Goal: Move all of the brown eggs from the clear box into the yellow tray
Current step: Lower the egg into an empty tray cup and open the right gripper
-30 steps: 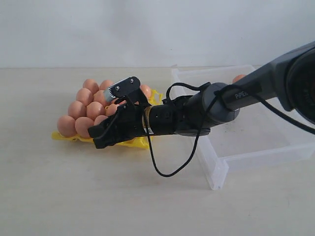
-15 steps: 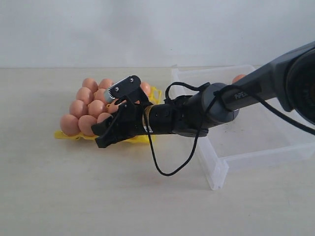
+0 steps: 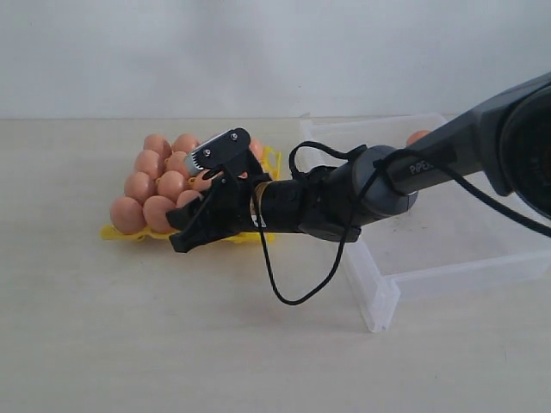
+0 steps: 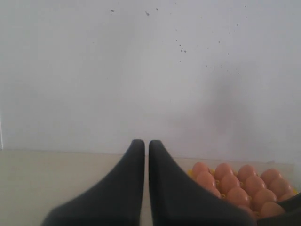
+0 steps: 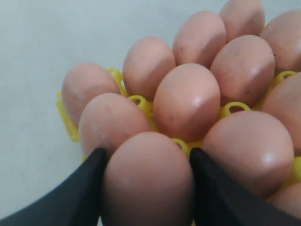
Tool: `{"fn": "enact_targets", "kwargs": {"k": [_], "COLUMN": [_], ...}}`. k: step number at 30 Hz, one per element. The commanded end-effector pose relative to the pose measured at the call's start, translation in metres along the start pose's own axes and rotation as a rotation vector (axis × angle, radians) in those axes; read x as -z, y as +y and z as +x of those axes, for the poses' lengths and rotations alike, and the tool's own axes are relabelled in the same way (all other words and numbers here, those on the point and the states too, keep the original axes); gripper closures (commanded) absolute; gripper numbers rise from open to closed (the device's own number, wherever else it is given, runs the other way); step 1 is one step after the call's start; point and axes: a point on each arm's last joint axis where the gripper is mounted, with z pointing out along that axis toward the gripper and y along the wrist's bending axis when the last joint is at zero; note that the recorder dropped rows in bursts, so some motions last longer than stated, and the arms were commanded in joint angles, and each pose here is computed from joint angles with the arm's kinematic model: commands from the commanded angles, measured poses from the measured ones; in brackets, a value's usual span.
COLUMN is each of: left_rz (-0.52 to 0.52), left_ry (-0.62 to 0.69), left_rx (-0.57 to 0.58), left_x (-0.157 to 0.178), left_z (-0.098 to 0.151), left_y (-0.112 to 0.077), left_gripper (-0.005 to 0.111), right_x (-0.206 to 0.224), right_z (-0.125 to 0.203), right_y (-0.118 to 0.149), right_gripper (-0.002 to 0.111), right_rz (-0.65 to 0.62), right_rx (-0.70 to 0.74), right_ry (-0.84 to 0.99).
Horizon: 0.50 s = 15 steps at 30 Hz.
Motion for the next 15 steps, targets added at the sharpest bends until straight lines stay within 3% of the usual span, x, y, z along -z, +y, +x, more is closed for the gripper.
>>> {"fn": "enact_targets", "kwargs": {"k": [1, 10, 15], "left_rz": [0.002, 0.002, 0.002], "left_ry": [-0.009, -0.009, -0.009], "left_rx": [0.002, 0.002, 0.002], "left_x": [0.000, 0.000, 0.000], "left_z": [-0.001, -0.001, -0.001], "left_y": [0.000, 0.000, 0.000], "left_gripper": [0.103, 0.103, 0.103], "right_x": [0.000, 0.000, 0.008], "right_z": [0.000, -0.001, -0.019], "right_y": [-0.007, -0.007, -0.003], "right_gripper": [0.108, 0.108, 0.108], "right_rz": [0.068, 0.063, 0.051], "right_rx": [0.022, 0.040, 0.060], "right_ry": [0.009, 0.005, -0.049]}}
